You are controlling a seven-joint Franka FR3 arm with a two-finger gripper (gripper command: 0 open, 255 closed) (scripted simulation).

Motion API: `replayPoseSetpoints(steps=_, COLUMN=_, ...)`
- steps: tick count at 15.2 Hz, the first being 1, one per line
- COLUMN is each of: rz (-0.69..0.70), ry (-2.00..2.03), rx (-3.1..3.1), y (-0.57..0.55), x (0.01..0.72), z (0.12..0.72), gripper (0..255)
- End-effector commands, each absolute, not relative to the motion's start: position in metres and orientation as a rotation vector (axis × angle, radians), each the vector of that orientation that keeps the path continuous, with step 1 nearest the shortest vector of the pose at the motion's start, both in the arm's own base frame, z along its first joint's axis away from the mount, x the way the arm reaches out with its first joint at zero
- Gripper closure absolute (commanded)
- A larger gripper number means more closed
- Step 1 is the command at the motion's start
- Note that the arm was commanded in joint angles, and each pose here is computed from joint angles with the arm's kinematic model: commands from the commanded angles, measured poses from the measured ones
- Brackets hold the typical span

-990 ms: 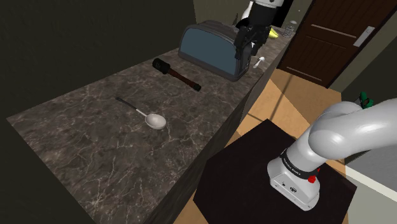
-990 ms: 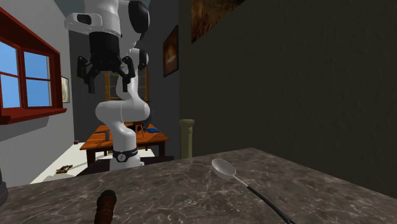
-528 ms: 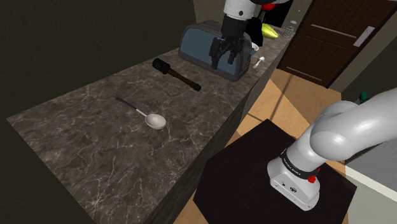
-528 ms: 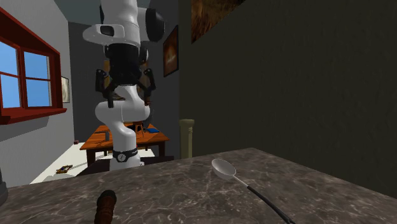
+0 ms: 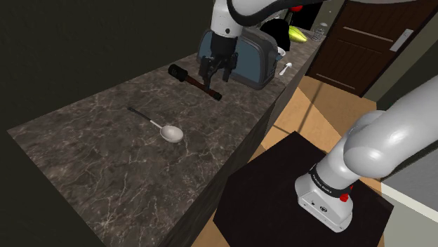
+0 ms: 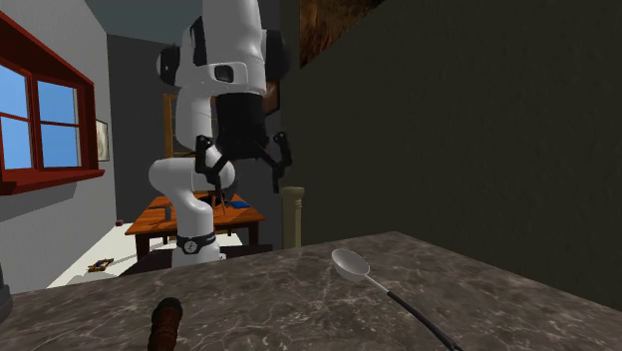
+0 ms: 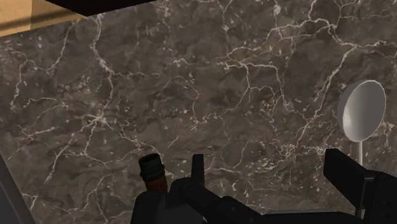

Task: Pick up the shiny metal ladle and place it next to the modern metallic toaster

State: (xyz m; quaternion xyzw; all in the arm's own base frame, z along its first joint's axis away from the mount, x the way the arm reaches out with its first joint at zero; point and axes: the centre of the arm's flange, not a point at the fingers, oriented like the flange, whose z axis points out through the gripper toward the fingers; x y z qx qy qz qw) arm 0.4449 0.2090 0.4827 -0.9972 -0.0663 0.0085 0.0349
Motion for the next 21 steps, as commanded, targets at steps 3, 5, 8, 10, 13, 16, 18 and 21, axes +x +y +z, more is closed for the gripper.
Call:
replayPoseSetpoints(steps=3, rz=0.034, ry=-0.259, rx=-3.052, y=0.252, x=0.465, z=0.46, gripper=0)
replayPoseSetpoints(steps=5, rz=0.038, ry=-0.286, rx=-3.046, y=0.273, x=0.474, z=0.448, gripper=0)
replayPoseSetpoints(steps=8, rz=0.044, ry=-0.327, rx=-3.036, y=0.306, x=0.488, z=0.431, gripper=0)
replayPoseSetpoints(steps=10, rz=0.048, ry=-0.354, rx=-3.03, y=0.328, x=0.496, z=0.42, gripper=0)
replayPoseSetpoints(steps=13, rz=0.055, ry=-0.395, rx=-3.019, y=0.361, x=0.508, z=0.403, gripper=0)
replayPoseSetpoints(steps=16, rz=0.061, ry=-0.436, rx=-3.008, y=0.395, x=0.519, z=0.386, gripper=0)
replayPoseSetpoints(steps=18, rz=0.064, ry=-0.456, rx=-3.002, y=0.412, x=0.524, z=0.377, gripper=0)
replayPoseSetpoints(steps=21, rz=0.064, ry=-0.456, rx=-3.002, y=0.414, x=0.523, z=0.361, gripper=0)
